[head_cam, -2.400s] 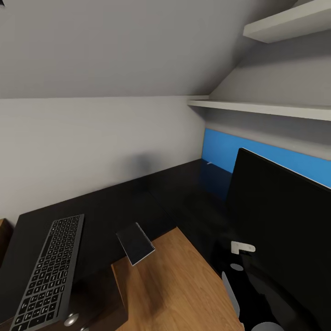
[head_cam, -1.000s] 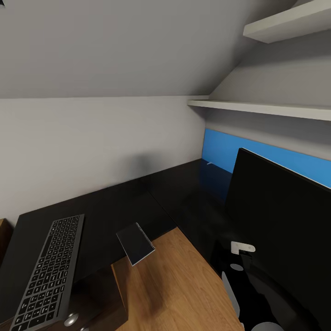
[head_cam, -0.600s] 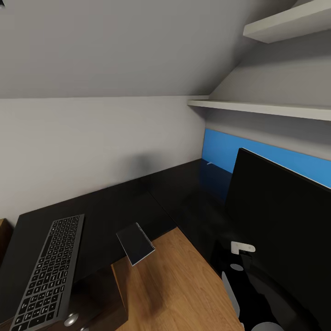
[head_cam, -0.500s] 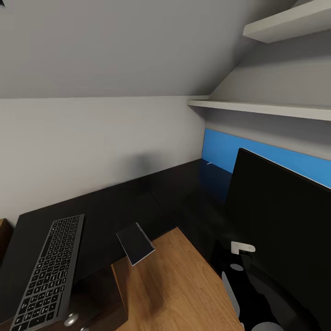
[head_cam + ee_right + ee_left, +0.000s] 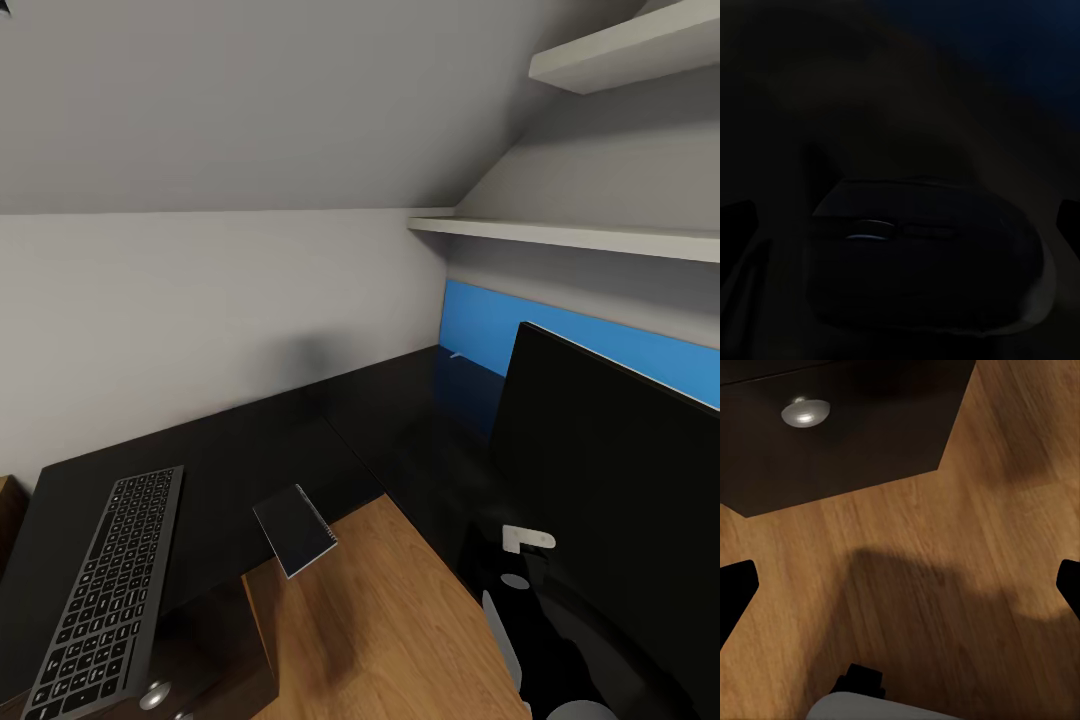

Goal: In the bedroom, organize the workspace by keeping the computer under the desk, ensuring the monitor is on the desk, placing the keyboard on the desk next to the monitor, placing the mouse on the desk next to the keyboard, moving the folder from the swivel chair onto the desk next to the mouse, stacking the notebook on top of the folder with the pen on top of the notebook, and positioning the swivel chair next to the desk.

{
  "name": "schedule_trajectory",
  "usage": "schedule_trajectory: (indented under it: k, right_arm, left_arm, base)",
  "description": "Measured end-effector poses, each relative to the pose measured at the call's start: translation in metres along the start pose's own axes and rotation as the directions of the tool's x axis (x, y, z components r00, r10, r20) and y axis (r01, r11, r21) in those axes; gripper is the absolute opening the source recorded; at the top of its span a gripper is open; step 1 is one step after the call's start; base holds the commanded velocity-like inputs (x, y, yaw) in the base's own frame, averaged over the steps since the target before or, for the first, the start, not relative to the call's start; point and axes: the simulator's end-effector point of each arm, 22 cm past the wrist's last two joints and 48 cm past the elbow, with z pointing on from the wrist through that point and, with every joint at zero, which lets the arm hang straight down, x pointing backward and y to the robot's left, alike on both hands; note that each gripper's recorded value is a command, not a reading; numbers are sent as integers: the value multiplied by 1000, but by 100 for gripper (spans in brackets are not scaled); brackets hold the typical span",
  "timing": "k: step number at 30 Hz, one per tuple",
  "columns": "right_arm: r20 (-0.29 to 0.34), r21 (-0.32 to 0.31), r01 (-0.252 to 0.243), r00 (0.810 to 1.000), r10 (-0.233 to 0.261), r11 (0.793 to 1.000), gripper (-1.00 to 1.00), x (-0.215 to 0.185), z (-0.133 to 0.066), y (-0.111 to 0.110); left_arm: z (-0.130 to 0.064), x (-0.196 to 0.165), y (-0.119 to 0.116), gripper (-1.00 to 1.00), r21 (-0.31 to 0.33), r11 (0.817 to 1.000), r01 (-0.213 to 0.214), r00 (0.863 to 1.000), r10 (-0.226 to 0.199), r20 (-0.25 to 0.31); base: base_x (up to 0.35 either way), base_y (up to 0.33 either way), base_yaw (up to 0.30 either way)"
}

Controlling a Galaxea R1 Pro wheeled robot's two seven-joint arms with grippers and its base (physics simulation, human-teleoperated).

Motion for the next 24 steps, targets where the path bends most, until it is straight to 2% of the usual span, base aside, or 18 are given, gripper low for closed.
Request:
schedule_trajectory:
  k: [24]
  right_arm:
    - [-1, 0, 0, 1000, 0, 1000, 100, 0, 0, 0]
  left_arm:
    - [0, 0, 1, 100, -1, 1000, 0, 1000, 0, 0]
  base:
    - [0, 0, 0]
